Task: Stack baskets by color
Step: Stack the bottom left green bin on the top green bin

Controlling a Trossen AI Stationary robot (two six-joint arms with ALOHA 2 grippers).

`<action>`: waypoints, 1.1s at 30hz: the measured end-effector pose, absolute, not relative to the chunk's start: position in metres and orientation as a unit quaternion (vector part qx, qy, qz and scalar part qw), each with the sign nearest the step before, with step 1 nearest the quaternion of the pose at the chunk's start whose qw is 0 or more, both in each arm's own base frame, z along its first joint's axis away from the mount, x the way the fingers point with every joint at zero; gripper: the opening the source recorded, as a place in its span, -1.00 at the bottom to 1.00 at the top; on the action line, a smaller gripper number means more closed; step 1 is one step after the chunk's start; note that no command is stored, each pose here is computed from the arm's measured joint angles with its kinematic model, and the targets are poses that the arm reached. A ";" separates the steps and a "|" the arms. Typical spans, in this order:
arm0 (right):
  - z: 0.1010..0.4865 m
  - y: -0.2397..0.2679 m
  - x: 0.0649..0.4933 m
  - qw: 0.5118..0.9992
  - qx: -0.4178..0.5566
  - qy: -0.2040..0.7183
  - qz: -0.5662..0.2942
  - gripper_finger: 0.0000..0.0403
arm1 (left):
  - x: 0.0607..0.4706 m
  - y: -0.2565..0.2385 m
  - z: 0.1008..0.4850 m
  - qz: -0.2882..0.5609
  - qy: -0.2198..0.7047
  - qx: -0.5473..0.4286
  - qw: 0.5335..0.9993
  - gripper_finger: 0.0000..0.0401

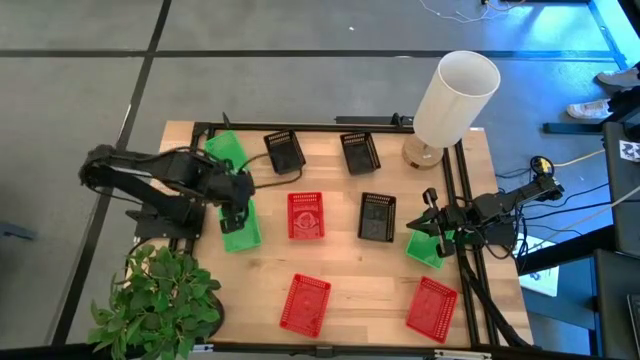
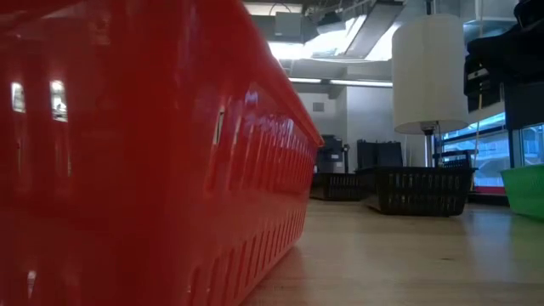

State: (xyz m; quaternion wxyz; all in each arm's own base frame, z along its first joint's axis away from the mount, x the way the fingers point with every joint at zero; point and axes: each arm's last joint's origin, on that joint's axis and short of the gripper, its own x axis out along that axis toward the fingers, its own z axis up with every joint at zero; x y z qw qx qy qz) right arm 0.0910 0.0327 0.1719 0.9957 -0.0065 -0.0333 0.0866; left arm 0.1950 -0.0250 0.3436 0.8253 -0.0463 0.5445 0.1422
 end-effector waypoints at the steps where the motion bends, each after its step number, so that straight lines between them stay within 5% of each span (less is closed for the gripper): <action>1: 0.172 0.033 0.091 0.996 -0.006 -0.033 0.087 -0.93 | 0.197 -0.025 0.338 0.134 0.553 -0.041 0.821 -0.38; 7: 0.172 0.033 0.091 0.996 -0.007 -0.032 0.087 -0.93 | 0.201 -0.028 0.293 0.082 0.595 -0.001 0.800 -0.40; 22: 0.172 0.033 0.091 0.996 -0.007 -0.033 0.087 -0.93 | 0.187 -0.009 0.214 0.149 0.642 0.026 0.752 -0.41; 33: 0.172 0.033 0.091 0.996 -0.007 -0.033 0.087 -0.93 | 0.186 0.007 0.199 0.171 0.637 0.000 0.751 -0.41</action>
